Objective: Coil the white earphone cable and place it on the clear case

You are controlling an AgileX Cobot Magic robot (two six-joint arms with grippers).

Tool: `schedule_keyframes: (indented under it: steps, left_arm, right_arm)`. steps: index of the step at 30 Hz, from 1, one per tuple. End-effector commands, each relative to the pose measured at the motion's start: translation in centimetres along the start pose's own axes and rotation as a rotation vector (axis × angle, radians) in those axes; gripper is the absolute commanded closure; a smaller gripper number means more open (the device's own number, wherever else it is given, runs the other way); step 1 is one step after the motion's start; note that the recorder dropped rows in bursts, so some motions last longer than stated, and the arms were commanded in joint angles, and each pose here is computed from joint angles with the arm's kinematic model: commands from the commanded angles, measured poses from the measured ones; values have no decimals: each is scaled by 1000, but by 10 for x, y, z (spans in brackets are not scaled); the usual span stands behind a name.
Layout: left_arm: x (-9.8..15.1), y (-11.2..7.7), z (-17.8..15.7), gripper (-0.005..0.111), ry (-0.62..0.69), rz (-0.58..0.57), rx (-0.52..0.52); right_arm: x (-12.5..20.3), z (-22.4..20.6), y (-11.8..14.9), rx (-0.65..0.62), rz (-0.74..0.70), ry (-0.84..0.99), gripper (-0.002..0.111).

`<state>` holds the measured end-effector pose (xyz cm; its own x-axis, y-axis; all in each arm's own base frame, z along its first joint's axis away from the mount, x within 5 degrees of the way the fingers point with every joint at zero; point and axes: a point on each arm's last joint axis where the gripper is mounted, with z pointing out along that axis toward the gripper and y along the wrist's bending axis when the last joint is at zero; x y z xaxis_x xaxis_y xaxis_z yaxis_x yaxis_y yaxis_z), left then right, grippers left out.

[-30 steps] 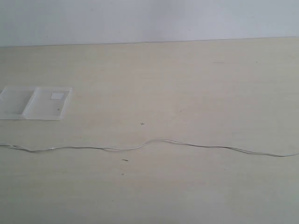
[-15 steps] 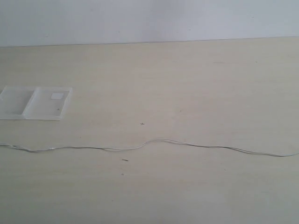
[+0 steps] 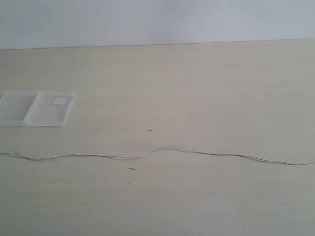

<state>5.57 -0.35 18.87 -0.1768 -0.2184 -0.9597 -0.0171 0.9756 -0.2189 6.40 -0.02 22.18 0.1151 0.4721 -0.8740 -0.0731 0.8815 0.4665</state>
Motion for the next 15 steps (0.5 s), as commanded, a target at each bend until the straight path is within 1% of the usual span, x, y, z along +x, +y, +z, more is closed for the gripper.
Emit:
schedule_keyframes:
  steps: [1,2,5,7,8,10,11,12,13,15]
  left_arm:
    - [-1,0,-1,107,-12,1,4]
    - [-1,0,-1,107,-12,1,4]
    - [-1,0,-1,107,-12,1,4]
    - [-1,0,-1,107,-12,1,4]
    - [-1,0,-1,107,-12,1,4]
    - [-1,0,-1,107,-12,1,4]
    - [-1,0,-1,107,-12,1,4]
    - [-1,0,-1,107,-12,1,4]
    - [-1,0,-1,107,-12,1,4]
    - [-1,0,-1,107,-12,1,4]
  right_arm:
    - [-30,-4,2,-59,412,-282,108]
    - [-41,-4,9,-80,355,-307,108]
    - [-82,2,40,-151,62,-347,108]
    - [-111,15,60,-176,-54,-340,108]
    - [-128,23,70,-185,-84,-345,108]
    - [-158,41,87,-199,-4,-332,108]
    - [-172,52,95,-204,68,-309,108]
    - [-185,62,102,-209,105,-303,108]
    - [-197,69,109,-222,111,-322,108]
    - [-212,92,119,-228,73,-336,108]
